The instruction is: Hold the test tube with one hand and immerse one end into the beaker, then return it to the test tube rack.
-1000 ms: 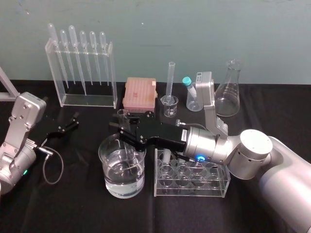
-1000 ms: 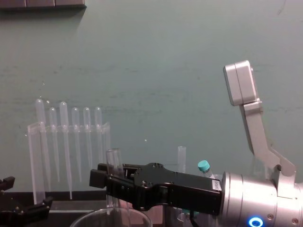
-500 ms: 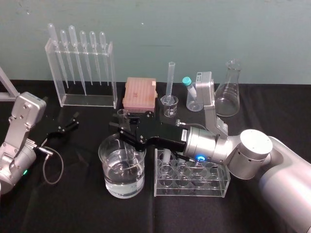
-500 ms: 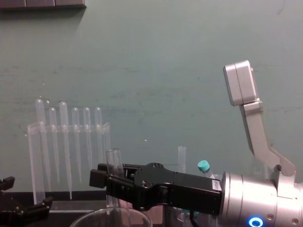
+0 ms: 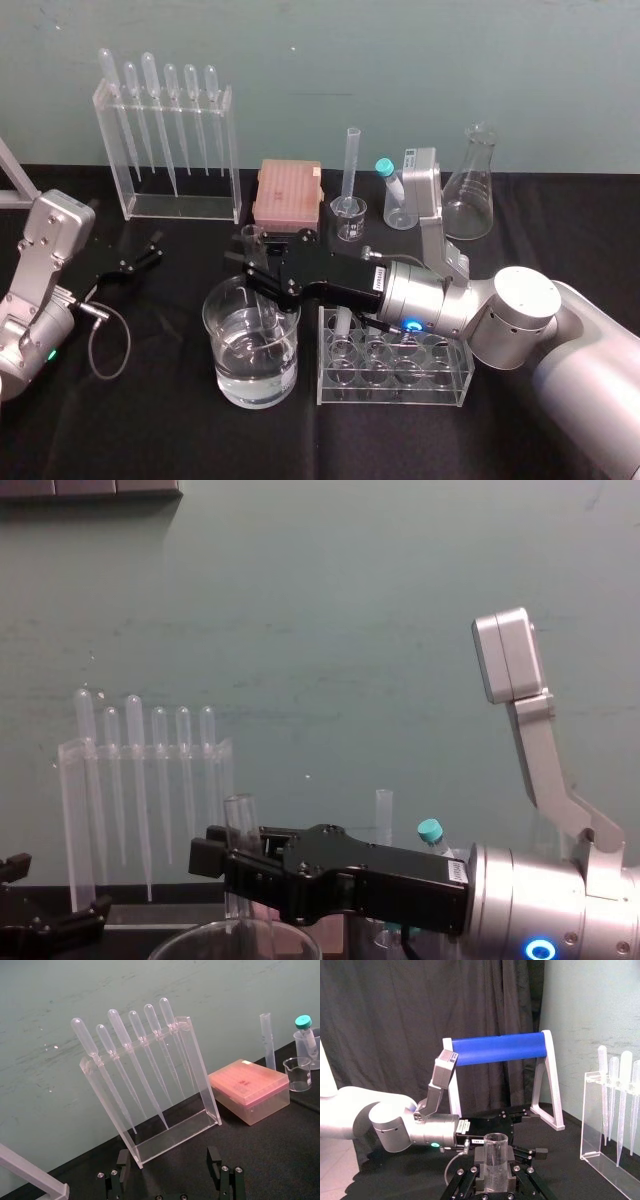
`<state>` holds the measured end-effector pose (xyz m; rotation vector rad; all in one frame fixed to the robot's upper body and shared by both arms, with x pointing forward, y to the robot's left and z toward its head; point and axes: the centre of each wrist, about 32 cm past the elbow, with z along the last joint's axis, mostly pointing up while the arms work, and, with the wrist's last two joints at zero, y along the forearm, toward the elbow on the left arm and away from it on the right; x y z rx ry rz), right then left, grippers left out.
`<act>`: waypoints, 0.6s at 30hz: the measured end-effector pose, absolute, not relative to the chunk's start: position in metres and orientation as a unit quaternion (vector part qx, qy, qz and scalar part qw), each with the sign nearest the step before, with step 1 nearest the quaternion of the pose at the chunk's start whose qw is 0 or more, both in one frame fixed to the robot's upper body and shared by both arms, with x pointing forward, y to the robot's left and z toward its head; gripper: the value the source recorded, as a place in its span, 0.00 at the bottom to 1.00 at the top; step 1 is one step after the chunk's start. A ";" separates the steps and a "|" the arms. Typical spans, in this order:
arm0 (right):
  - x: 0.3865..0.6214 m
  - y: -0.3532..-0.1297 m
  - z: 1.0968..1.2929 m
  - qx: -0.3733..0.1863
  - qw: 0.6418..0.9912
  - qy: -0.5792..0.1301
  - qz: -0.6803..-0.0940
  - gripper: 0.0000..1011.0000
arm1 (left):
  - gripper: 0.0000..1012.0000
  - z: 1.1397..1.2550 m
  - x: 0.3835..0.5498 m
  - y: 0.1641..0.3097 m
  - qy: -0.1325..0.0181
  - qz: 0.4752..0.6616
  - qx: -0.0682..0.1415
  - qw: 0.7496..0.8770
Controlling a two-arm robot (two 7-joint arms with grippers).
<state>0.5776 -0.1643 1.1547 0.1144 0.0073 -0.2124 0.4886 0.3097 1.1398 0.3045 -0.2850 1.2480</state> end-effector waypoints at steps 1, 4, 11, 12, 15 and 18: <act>0.578 -0.164 1.155 0.057 0.993 0.004 -0.106 0.22 | 0.99 1.140 0.489 0.310 -0.132 0.580 0.141 0.791; 0.578 -0.164 1.155 0.057 0.993 0.004 -0.106 0.22 | 0.99 1.140 0.489 0.310 -0.132 0.580 0.141 0.791; 0.578 -0.164 1.155 0.057 0.993 0.004 -0.106 0.22 | 0.99 1.140 0.489 0.310 -0.132 0.580 0.141 0.791; 0.578 -0.164 1.155 0.057 0.993 0.004 -0.106 0.22 | 0.99 1.140 0.489 0.310 -0.132 0.580 0.141 0.791; 0.578 -0.164 1.155 0.057 0.993 0.004 -0.106 0.22 | 0.99 1.140 0.489 0.310 -0.132 0.580 0.142 0.791; 0.578 -0.164 1.155 0.057 0.993 0.004 -0.106 0.22 | 0.99 1.140 0.489 0.310 -0.132 0.580 0.141 0.791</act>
